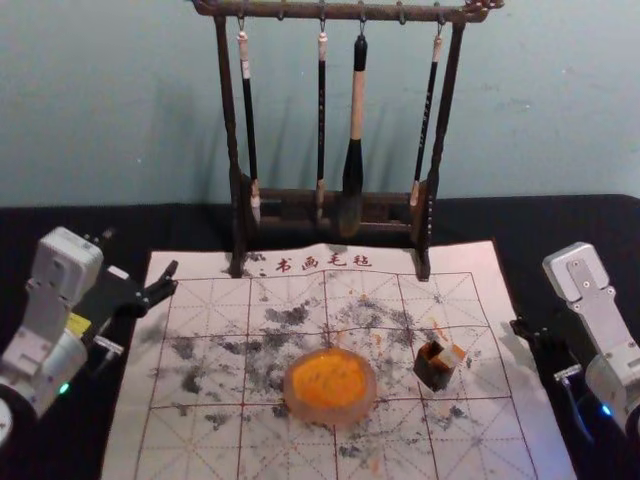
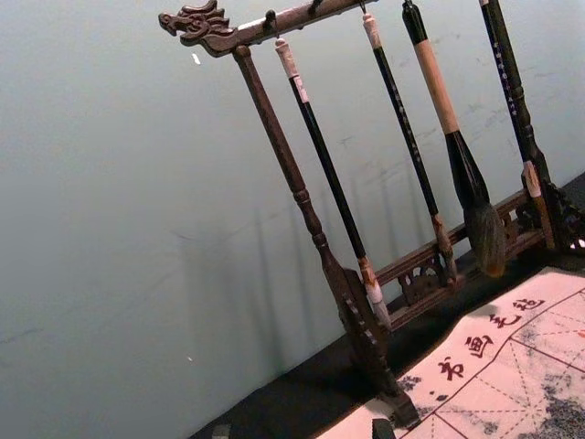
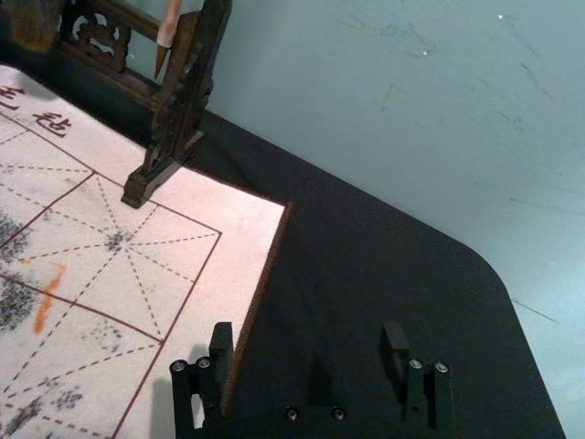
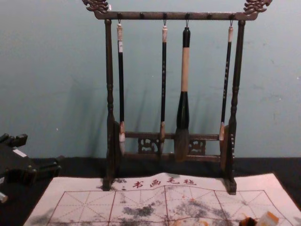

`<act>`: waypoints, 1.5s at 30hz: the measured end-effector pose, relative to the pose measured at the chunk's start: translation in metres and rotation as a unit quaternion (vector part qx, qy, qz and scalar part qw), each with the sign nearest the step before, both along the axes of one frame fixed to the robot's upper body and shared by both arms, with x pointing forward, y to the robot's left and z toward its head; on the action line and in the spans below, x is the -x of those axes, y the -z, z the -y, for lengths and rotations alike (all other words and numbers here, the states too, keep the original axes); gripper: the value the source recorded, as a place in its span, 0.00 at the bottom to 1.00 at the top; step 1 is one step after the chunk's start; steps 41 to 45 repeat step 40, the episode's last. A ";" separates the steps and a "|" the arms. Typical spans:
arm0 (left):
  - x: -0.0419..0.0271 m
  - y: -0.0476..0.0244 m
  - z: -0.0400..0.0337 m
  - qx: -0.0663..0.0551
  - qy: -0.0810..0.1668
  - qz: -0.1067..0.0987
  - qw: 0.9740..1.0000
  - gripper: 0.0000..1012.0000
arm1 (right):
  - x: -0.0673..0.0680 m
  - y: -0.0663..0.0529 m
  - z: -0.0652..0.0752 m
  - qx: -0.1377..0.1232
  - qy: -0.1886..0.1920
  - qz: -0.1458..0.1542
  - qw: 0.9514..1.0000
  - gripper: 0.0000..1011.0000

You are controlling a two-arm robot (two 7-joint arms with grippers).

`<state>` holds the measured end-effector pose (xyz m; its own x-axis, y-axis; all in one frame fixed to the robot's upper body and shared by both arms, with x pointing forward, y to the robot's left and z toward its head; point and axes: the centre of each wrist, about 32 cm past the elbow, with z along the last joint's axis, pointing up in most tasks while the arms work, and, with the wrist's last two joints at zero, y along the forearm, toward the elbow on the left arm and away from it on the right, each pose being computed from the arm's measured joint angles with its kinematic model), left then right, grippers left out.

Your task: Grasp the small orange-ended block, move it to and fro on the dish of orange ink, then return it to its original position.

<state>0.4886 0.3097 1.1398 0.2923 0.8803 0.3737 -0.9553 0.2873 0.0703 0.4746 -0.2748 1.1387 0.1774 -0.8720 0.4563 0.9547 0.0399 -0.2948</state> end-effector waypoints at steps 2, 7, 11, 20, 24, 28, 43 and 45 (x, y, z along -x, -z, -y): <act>0.0000 0.0000 0.0000 0.000 0.000 0.000 1.000 0.99 | 0.000 0.000 0.000 0.001 0.000 0.000 1.000 0.99; 0.0000 0.0000 0.0000 0.000 0.000 0.000 1.000 0.99 | 0.000 -0.001 0.000 0.001 -0.001 0.000 1.000 0.99; 0.0000 0.0000 0.0000 0.000 0.000 0.000 1.000 0.99 | 0.000 -0.001 0.000 0.002 -0.002 0.000 1.000 0.99; 0.0000 0.0000 0.0000 0.000 0.000 0.000 1.000 0.99 | 0.000 -0.001 0.000 0.003 -0.003 0.000 1.000 0.99; 0.0000 0.0000 0.0000 0.000 0.000 0.000 1.000 0.99 | 0.000 -0.001 0.000 0.003 -0.004 0.000 1.000 0.99; 0.0000 0.0000 0.0000 0.000 0.000 0.000 1.000 0.99 | 0.000 -0.002 0.000 0.003 -0.004 0.000 1.000 0.99; 0.0000 0.0000 0.0000 0.000 0.000 0.000 1.000 0.99 | 0.000 -0.002 0.000 0.003 -0.005 0.000 1.000 0.99; 0.0000 0.0000 0.0000 0.000 0.000 0.000 1.000 0.99 | 0.000 -0.002 0.000 0.003 -0.005 0.000 1.000 0.99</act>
